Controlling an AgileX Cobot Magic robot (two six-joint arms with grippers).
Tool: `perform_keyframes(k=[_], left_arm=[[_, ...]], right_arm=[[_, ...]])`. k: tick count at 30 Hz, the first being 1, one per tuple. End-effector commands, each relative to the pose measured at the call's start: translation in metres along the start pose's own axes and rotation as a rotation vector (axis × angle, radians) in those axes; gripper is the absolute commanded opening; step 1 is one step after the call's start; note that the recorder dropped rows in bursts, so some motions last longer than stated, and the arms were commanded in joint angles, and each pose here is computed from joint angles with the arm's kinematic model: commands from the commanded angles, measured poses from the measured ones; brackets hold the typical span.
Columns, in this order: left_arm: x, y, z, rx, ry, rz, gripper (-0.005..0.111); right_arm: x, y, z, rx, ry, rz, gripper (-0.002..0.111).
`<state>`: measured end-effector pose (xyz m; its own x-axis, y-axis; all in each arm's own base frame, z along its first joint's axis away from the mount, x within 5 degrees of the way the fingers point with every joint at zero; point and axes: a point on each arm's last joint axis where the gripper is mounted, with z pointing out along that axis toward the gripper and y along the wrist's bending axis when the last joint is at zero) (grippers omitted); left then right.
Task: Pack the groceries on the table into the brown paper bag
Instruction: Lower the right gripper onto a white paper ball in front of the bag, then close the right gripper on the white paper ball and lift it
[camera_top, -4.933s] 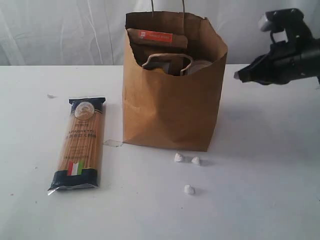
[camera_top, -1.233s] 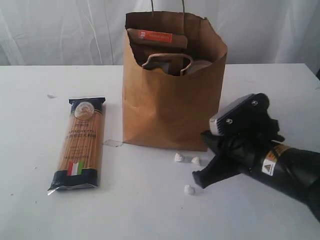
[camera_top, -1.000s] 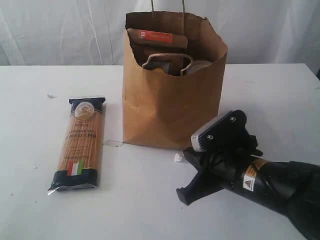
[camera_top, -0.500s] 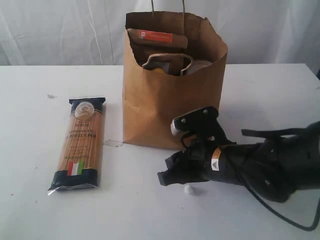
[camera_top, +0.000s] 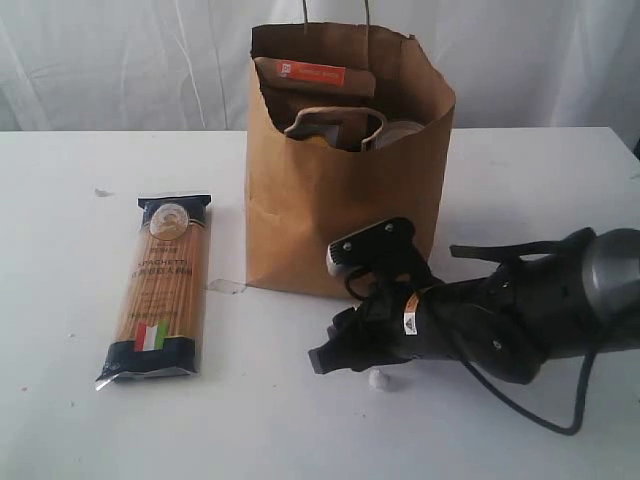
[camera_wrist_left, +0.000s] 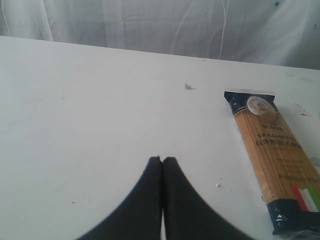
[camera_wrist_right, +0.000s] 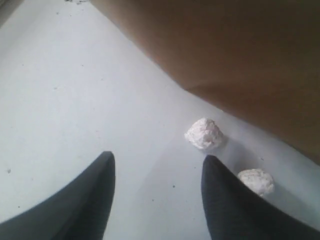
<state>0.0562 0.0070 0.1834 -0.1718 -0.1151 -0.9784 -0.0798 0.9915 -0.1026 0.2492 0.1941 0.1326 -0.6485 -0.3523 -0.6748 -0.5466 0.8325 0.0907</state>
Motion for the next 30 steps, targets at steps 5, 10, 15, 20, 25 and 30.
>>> perform_keyframes(k=[5, 10, 15, 20, 25, 30], left_arm=[[0.001, 0.0, 0.0, -0.004, 0.002, 0.002, 0.0], [0.001, 0.0, 0.0, -0.004, 0.002, 0.002, 0.0], [0.001, 0.0, 0.0, -0.004, 0.002, 0.002, 0.0], [0.001, 0.0, 0.0, -0.004, 0.002, 0.002, 0.0], [0.001, 0.0, 0.0, -0.004, 0.002, 0.002, 0.0], [0.001, 0.0, 0.0, -0.004, 0.002, 0.002, 0.0]], right_arm=[[-0.001, 0.001, 0.012, -0.018, -0.066, -0.066, 0.05], [0.003, 0.001, 0.018, -0.016, -0.047, -0.069, 0.049], [0.001, 0.001, 0.018, -0.019, -0.066, -0.083, 0.047], [0.0, -0.012, 0.017, 0.031, -0.068, 0.013, 0.047], [-0.001, -0.025, 0.017, 0.067, -0.074, 0.084, 0.047], [-0.007, -0.025, 0.017, 0.066, -0.09, 0.079, 0.047]])
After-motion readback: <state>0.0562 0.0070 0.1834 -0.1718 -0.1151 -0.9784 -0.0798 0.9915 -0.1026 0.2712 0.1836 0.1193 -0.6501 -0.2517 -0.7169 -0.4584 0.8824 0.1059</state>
